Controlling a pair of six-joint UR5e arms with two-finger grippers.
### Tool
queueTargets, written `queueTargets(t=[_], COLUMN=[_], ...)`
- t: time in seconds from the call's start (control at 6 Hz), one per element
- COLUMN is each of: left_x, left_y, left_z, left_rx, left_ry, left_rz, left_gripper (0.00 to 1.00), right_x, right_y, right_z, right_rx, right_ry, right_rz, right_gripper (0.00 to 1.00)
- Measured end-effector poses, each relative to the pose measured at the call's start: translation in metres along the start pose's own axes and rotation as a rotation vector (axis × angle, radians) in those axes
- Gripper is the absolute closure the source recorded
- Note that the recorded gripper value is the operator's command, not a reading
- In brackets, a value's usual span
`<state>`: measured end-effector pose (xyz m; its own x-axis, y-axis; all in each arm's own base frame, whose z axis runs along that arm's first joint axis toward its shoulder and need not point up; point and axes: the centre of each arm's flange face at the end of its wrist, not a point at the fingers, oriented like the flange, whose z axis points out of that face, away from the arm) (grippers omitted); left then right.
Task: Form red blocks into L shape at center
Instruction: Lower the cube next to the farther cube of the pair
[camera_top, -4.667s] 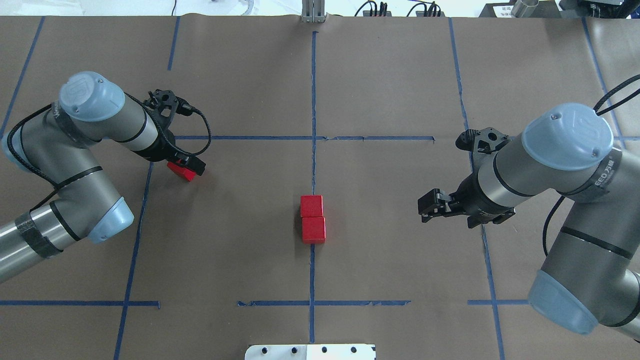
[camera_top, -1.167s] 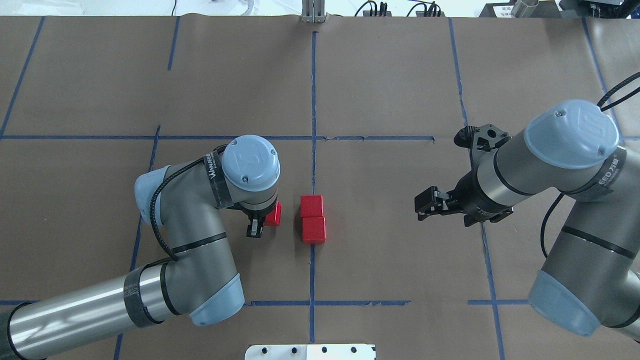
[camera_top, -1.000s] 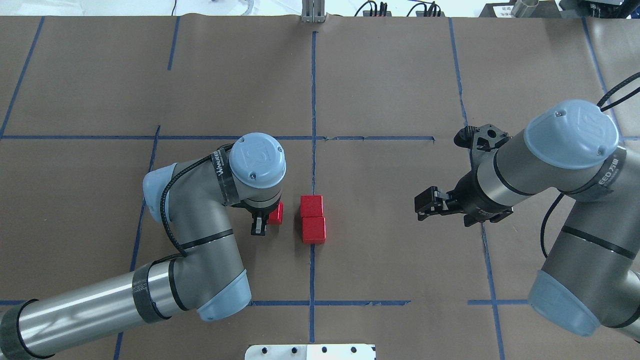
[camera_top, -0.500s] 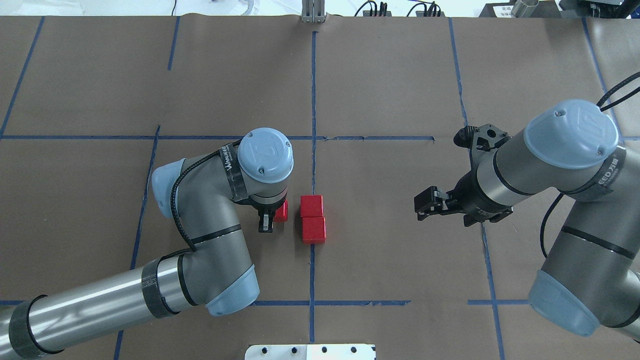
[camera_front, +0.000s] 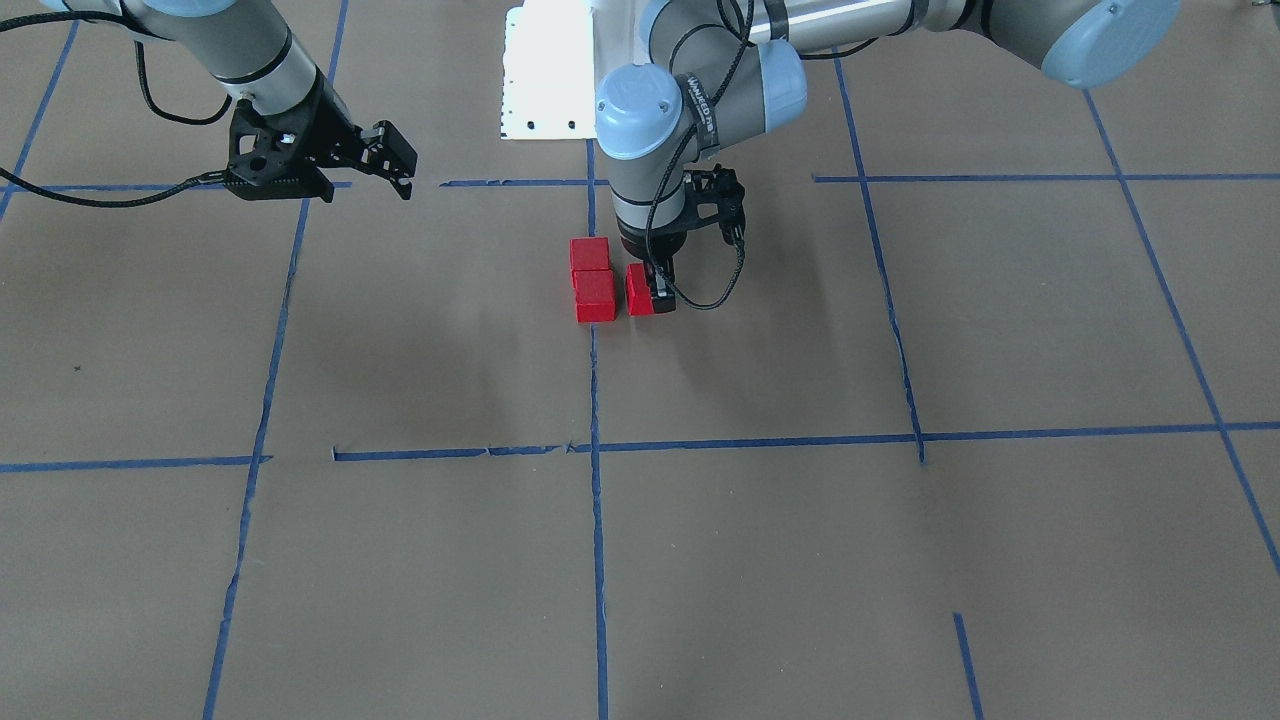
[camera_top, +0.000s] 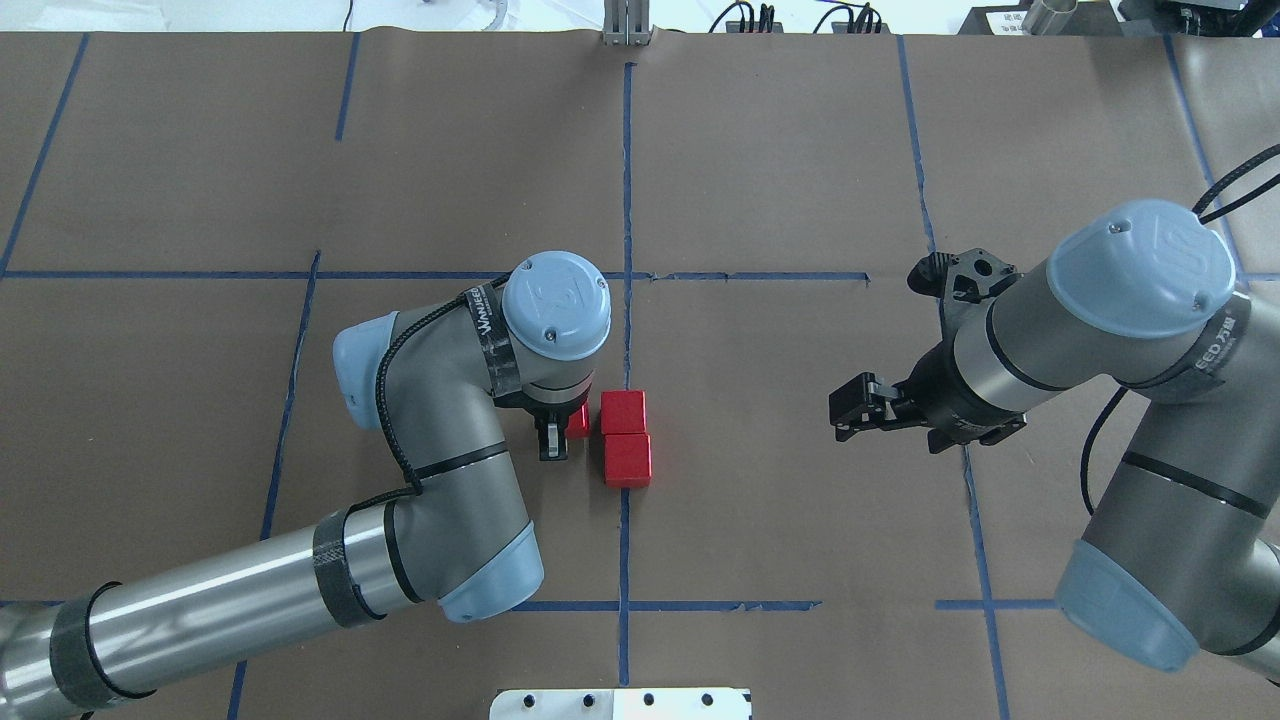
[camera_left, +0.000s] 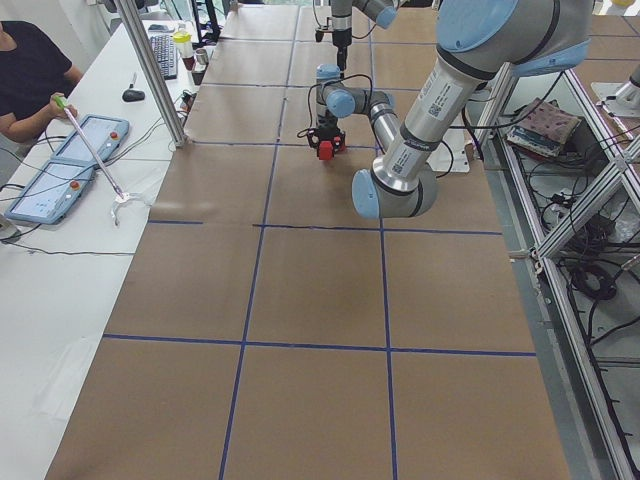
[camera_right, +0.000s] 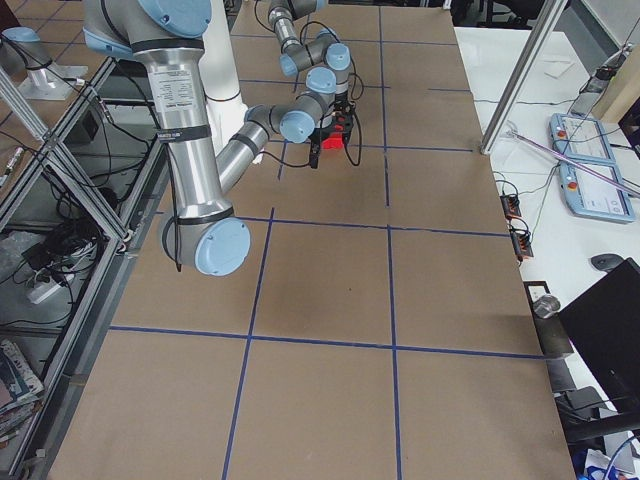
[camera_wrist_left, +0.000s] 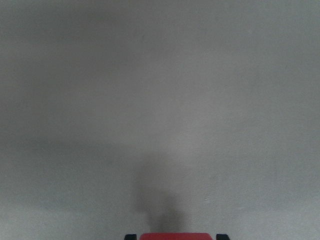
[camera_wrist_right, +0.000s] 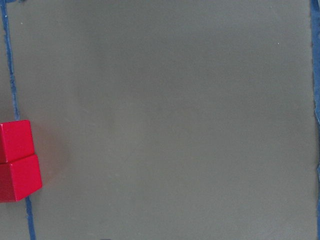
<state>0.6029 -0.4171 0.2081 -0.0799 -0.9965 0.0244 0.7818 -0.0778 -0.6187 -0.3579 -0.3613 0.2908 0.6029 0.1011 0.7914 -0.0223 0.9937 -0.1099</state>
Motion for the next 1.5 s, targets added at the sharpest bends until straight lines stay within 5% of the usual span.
queueTargets(t=[1.5], left_x=[-0.0009], left_y=[0.0114], left_z=[0.0030], left_rx=[-0.003], left_ry=[-0.003], left_rz=[0.010], left_gripper=[0.99], right_x=[-0.0008], right_y=[0.0001], right_z=[-0.0007], right_rx=[0.001], right_ry=[-0.002], right_rz=[-0.001], right_gripper=[0.00])
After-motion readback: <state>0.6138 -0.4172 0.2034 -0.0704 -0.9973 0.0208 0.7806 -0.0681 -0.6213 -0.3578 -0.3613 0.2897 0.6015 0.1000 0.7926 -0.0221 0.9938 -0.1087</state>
